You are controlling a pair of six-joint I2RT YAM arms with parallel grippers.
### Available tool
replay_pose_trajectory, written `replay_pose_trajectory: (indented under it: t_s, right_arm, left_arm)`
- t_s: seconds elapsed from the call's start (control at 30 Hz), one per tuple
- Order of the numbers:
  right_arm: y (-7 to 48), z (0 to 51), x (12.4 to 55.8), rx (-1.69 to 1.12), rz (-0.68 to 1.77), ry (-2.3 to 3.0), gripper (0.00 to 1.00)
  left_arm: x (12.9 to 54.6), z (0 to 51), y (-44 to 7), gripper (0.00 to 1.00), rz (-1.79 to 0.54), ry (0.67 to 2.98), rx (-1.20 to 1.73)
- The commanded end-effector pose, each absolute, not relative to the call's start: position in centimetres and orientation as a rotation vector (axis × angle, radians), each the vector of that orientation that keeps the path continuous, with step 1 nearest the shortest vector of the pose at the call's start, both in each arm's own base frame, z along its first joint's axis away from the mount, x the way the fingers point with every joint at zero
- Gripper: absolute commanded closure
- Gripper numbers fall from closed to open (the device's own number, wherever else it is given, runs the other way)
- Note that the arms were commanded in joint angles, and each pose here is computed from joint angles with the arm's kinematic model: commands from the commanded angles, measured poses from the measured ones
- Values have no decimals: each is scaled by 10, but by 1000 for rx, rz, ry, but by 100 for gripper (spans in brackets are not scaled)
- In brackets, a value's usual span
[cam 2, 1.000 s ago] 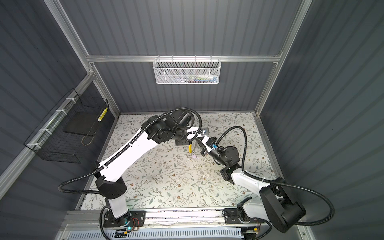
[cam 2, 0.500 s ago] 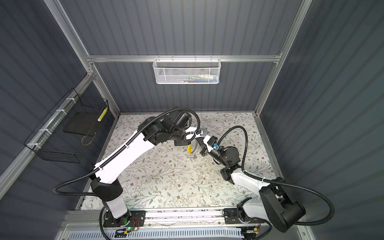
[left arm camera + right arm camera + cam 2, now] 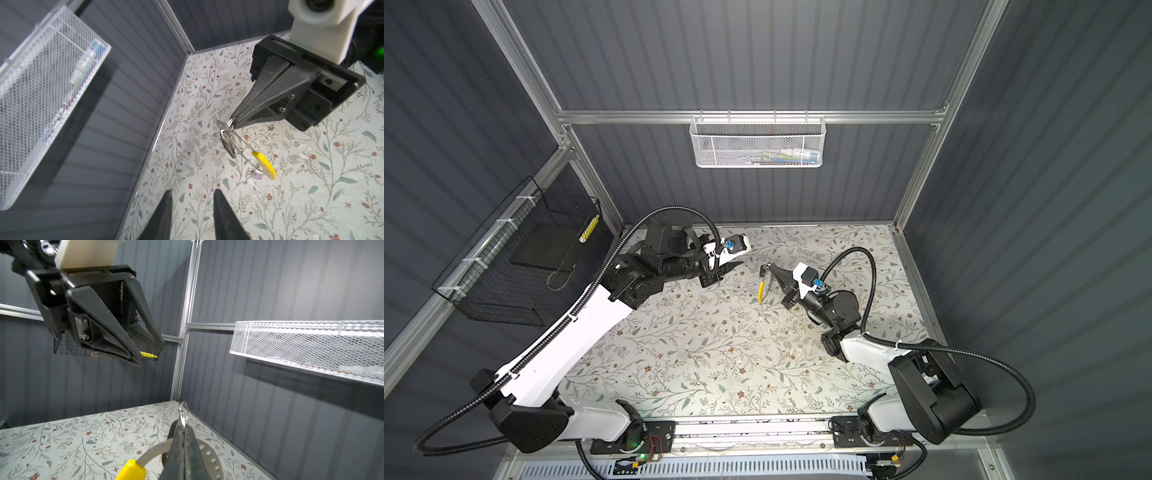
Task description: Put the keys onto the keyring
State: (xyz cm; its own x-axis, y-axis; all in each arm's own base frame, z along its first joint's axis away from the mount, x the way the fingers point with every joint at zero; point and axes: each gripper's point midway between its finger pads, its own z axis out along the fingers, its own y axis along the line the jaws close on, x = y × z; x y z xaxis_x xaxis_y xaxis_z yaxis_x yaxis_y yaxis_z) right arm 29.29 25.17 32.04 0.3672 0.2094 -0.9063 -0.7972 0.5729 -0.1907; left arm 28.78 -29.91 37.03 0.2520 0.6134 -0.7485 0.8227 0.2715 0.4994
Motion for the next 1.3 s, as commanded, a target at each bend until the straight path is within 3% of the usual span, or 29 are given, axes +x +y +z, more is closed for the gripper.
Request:
replay_pose_trajectory:
  t_s: [0.0, 0.13, 0.87, 1.27]
  right_arm:
    - [251, 355, 281, -706, 745, 860, 100]
    - [254, 356, 282, -730, 756, 862, 100]
    - [260, 357, 284, -819, 764, 940, 100]
    - [247, 366, 296, -706, 771, 967, 100]
  left_arm:
    - [282, 381, -317, 66, -380, 1346, 1380]
    - [279, 382, -323, 62, -435, 1261, 1378]
    - [289, 353, -334, 67, -219, 1048, 1702]
    - [286, 343, -332, 76, -226, 1063, 1747]
